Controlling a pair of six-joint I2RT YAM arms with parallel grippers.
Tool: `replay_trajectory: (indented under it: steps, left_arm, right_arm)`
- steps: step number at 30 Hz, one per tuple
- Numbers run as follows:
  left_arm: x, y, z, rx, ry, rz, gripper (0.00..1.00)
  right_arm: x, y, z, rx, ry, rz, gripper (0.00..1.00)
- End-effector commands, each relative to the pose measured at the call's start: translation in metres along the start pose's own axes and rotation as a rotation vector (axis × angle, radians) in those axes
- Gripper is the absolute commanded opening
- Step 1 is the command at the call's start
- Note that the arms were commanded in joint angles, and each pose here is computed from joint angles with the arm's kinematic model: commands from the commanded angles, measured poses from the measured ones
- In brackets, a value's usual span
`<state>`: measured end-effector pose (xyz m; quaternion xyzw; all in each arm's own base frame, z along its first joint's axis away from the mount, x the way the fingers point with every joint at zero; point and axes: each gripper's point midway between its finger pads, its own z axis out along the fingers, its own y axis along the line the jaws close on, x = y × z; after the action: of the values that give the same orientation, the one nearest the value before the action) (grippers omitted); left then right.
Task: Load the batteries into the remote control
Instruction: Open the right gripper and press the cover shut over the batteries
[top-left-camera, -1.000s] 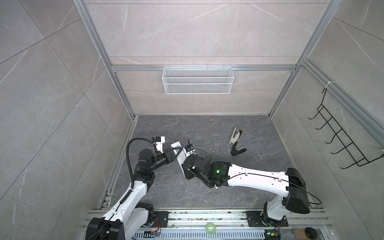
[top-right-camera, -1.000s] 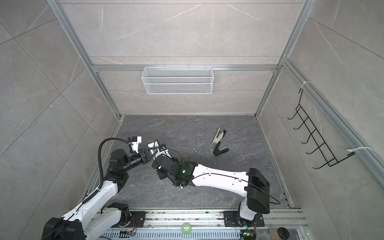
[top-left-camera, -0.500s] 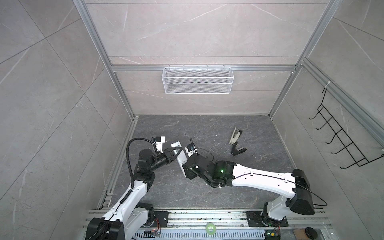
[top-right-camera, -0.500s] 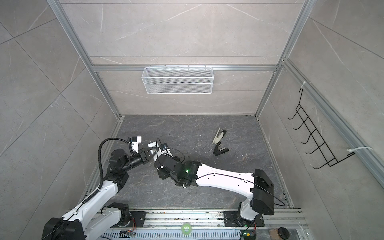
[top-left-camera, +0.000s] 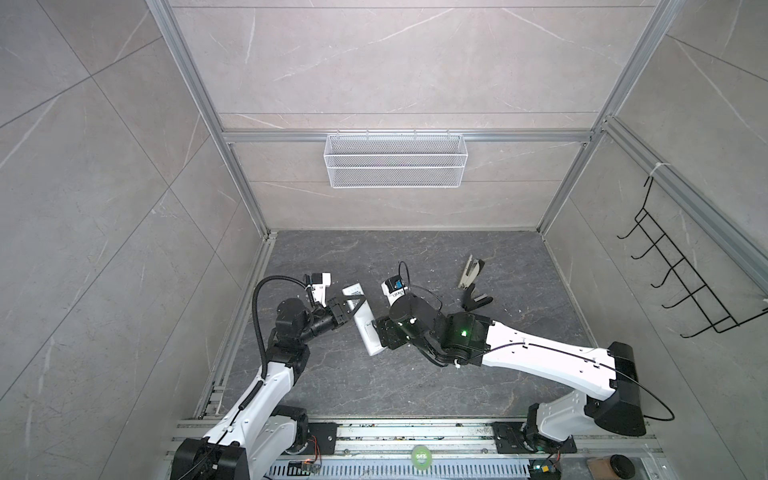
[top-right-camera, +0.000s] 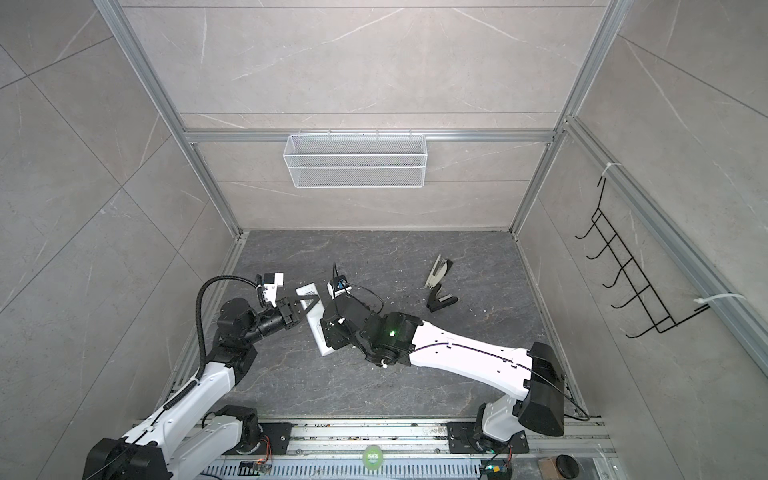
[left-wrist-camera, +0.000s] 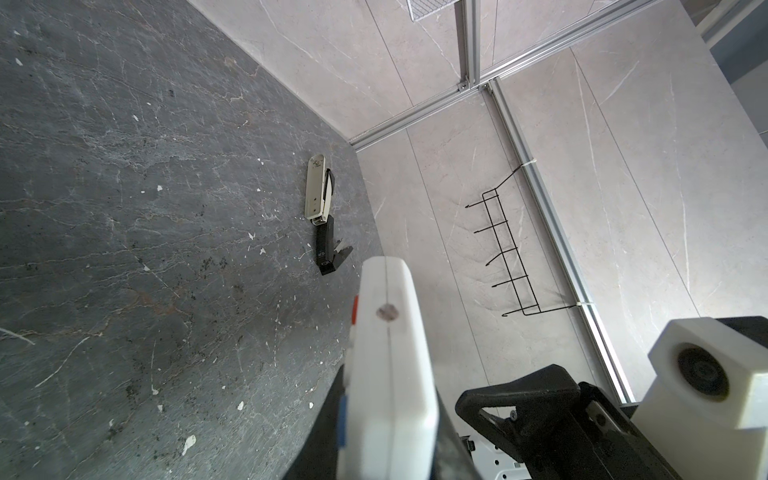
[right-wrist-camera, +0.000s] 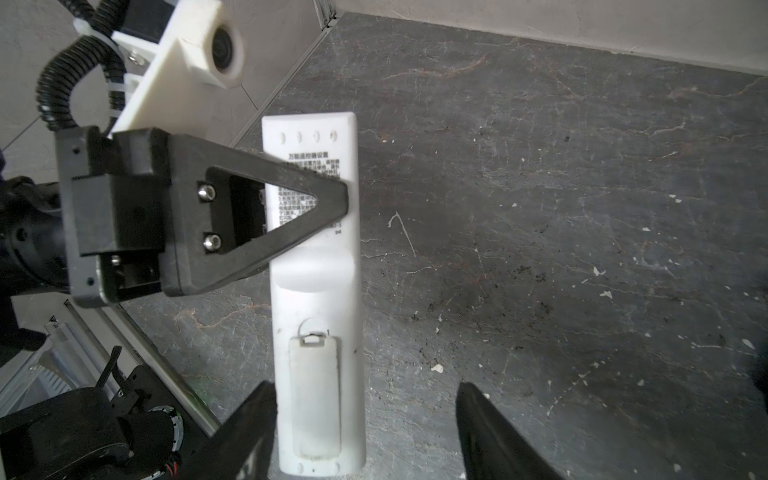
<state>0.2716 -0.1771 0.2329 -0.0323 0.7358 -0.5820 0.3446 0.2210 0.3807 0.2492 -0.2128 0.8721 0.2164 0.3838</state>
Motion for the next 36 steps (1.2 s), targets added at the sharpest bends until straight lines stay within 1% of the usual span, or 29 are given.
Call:
replay_trajectory:
  steps: [1,12,36]
  left_arm:
    - [-0.008,-0.027,-0.002,0.075,-0.011,0.074,0.00]
    - [-0.007,-0.028,-0.003,0.076,-0.009,0.076,0.00]
    - [-0.006,-0.028,-0.003,0.077,-0.008,0.077,0.00]
  right_arm:
    - [0.010,0.004,0.012,-0.022,0.034,0.002,0.70]
    - [0.020,0.005,0.027,-0.025,0.066,0.007,0.69]
    - [0.044,-0.011,0.048,0.016,0.115,0.041,0.68]
